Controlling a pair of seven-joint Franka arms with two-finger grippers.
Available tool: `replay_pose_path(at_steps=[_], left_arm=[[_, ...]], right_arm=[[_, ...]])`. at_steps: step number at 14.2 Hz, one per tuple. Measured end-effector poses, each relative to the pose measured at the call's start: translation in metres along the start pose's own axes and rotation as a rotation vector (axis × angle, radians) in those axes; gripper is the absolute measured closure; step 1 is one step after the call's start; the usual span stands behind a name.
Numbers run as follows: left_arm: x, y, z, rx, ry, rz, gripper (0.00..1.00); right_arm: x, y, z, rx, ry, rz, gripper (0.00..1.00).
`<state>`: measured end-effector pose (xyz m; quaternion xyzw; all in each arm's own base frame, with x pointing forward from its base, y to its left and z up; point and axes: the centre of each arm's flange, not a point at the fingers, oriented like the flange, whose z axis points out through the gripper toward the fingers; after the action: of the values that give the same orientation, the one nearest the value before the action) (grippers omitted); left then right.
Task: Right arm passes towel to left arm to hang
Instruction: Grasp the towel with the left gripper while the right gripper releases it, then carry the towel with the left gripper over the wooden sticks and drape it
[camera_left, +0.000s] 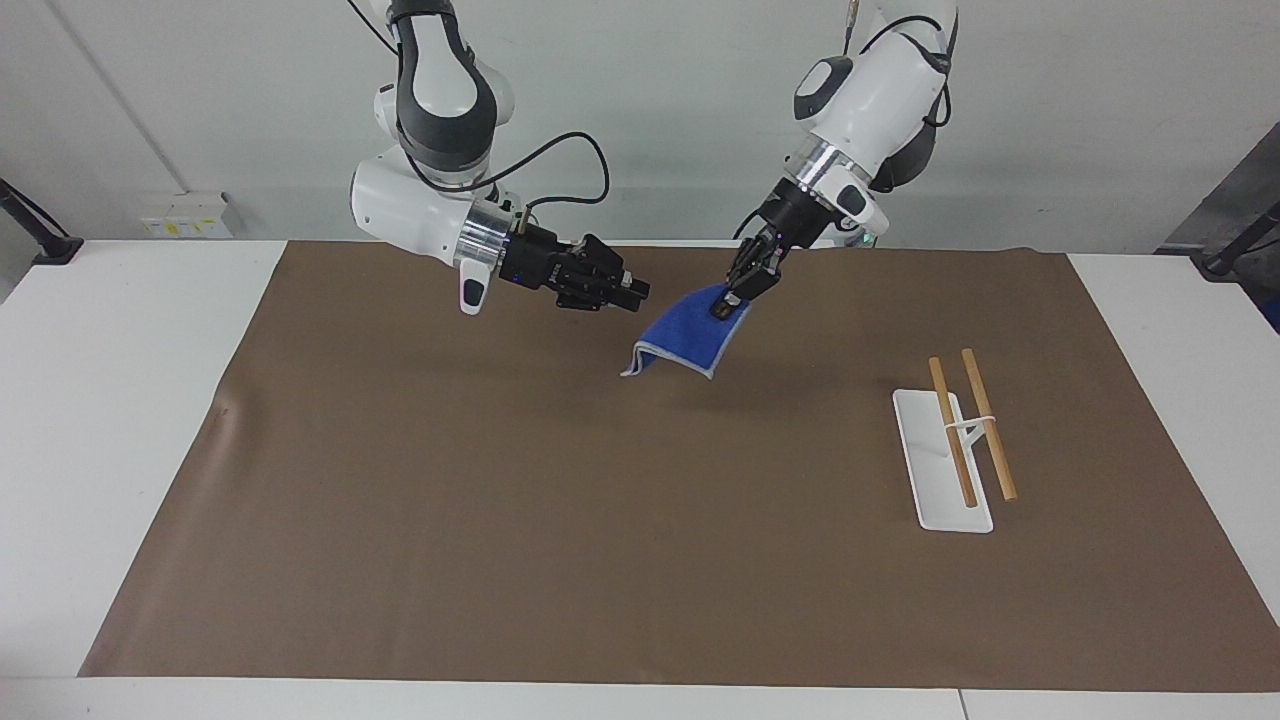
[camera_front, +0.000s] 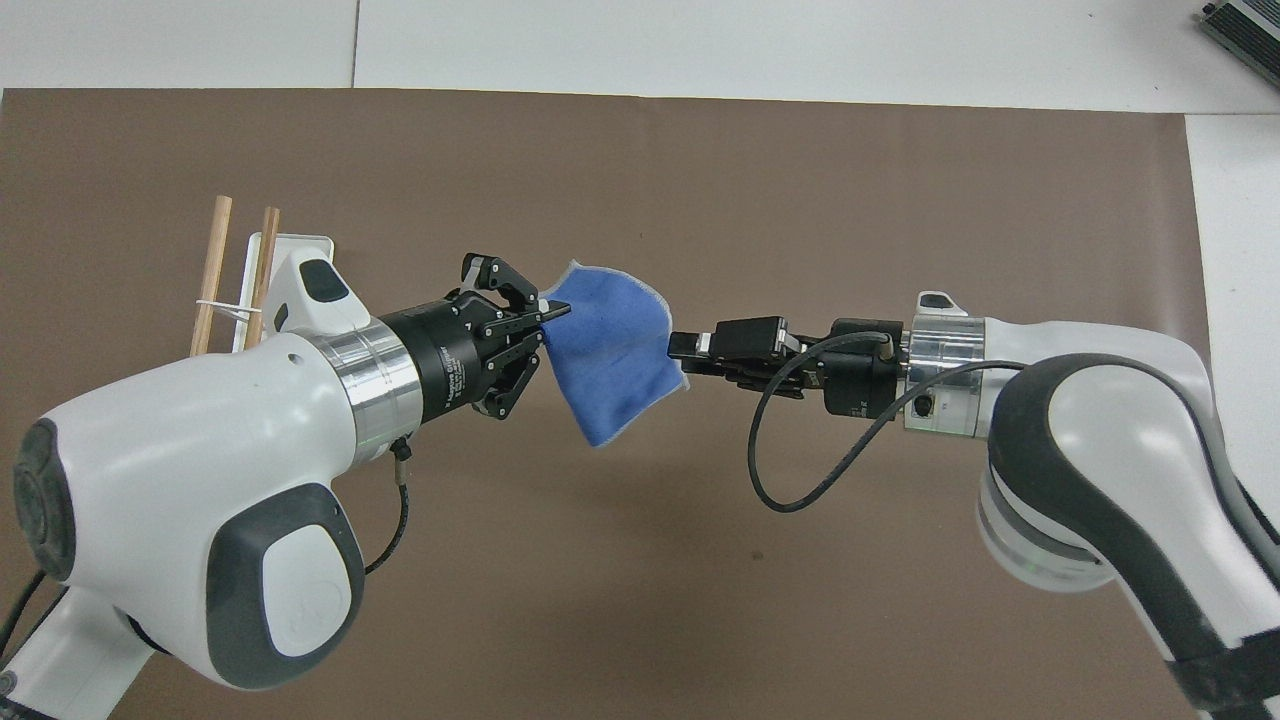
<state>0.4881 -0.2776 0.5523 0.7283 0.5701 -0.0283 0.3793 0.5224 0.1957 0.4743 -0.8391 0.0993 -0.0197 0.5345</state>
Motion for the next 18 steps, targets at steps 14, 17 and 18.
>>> replay_pose_path(at_steps=[14,17,18], left_arm=[[0.208,0.009,-0.062,-0.176,0.272,-0.247,0.98],[0.247,0.005,-0.083,-0.205,0.313,-0.339,0.98],[0.261,0.003,-0.091,-0.218,0.328,-0.374,0.98]], right_arm=[[0.038,0.017,-0.082,-0.932,0.014,-0.418,0.0],[0.046,0.01,-0.107,-1.019,0.009,-0.437,0.0],[0.047,0.002,-0.117,-1.032,0.0,-0.429,0.0]])
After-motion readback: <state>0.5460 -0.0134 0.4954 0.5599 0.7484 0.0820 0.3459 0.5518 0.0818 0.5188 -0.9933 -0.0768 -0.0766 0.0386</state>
